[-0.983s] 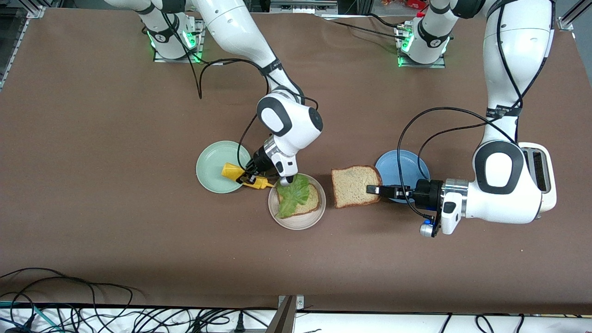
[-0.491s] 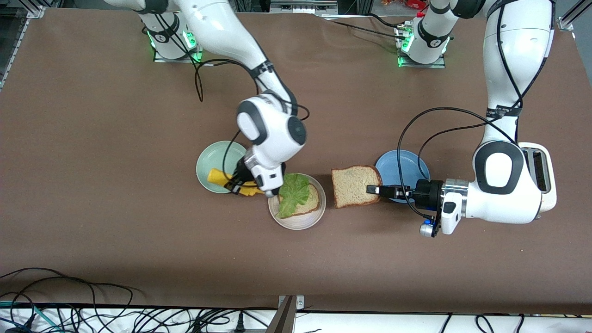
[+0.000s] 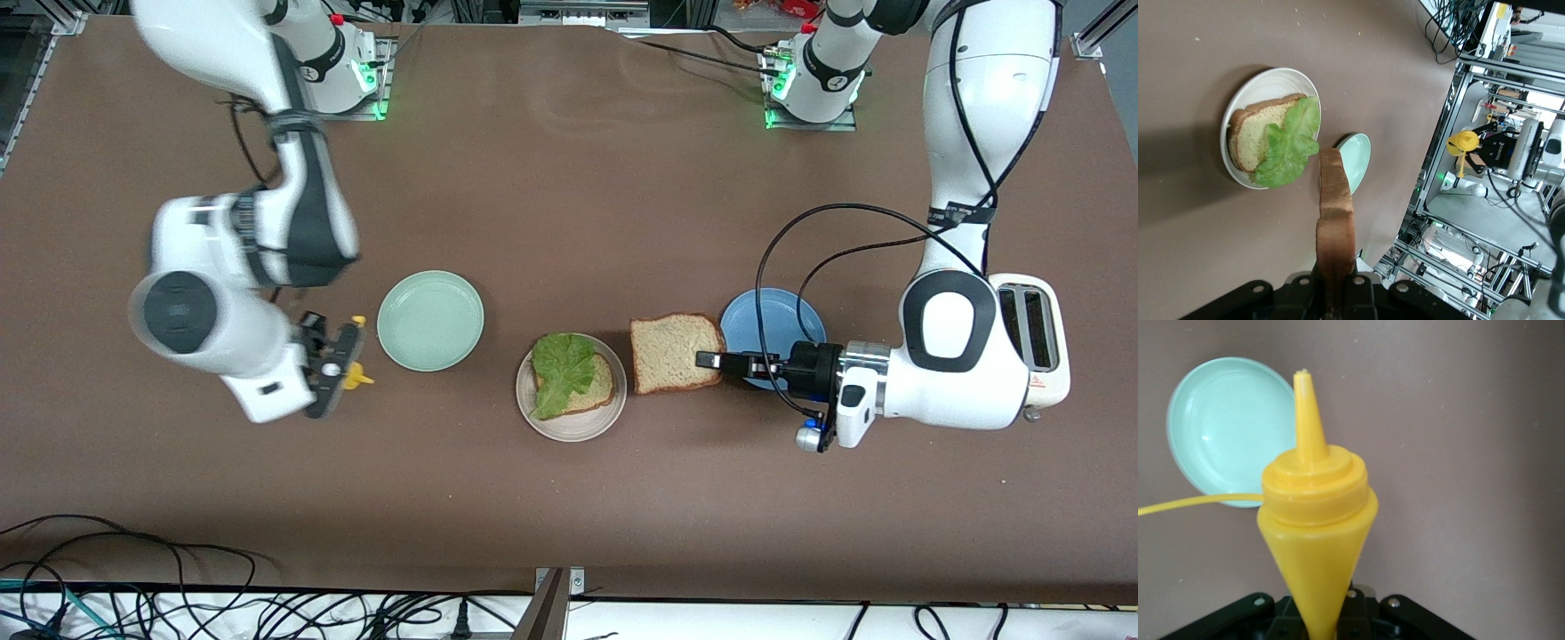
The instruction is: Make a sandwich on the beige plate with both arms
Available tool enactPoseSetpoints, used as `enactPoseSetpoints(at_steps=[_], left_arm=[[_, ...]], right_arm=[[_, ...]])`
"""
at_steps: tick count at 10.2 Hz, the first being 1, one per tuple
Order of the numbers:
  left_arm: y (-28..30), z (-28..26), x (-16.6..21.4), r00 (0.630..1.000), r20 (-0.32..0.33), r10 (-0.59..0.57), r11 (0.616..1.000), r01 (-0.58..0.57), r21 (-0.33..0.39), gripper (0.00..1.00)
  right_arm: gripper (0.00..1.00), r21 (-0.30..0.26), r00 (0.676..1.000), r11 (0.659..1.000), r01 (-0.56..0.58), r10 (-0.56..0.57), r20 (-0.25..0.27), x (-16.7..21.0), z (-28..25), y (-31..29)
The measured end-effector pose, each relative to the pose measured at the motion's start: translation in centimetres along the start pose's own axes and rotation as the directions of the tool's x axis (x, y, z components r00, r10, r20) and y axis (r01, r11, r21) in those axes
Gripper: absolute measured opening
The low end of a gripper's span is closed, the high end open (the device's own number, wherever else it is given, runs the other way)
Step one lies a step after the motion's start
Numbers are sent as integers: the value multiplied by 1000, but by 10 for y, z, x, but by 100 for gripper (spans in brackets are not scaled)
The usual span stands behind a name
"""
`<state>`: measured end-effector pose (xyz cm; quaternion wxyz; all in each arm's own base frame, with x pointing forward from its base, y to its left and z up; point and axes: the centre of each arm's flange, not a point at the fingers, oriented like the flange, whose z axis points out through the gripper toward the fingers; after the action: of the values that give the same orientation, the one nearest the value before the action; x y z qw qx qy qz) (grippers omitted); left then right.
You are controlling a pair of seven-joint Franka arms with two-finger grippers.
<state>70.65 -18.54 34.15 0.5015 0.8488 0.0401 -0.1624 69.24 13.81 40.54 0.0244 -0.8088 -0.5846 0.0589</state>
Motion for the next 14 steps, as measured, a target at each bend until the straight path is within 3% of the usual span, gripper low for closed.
enactPoseSetpoints(at_steps=[3,5,8,11,14], left_arm=[[15,34,-6,999,42,19,1000,-19,10,10],[28,57,-5,999,32,22,998,-20,-53,10],[32,101,7,998,-66,6,998,-10,-65,10],[9,134,20,993,-114,-44,996,35,-83,10],[-5,172,24,985,-162,-61,997,54,-52,10]], right_arm=[[8,136,982,988,71,-45,-186,-94,16,-3],[8,199,928,973,117,-36,-372,-174,47,-9],[8,212,808,957,199,-38,-588,-274,111,-32],[8,191,696,952,241,-32,-718,-325,162,-63],[8,151,571,950,273,-34,-820,-360,208,-87]])
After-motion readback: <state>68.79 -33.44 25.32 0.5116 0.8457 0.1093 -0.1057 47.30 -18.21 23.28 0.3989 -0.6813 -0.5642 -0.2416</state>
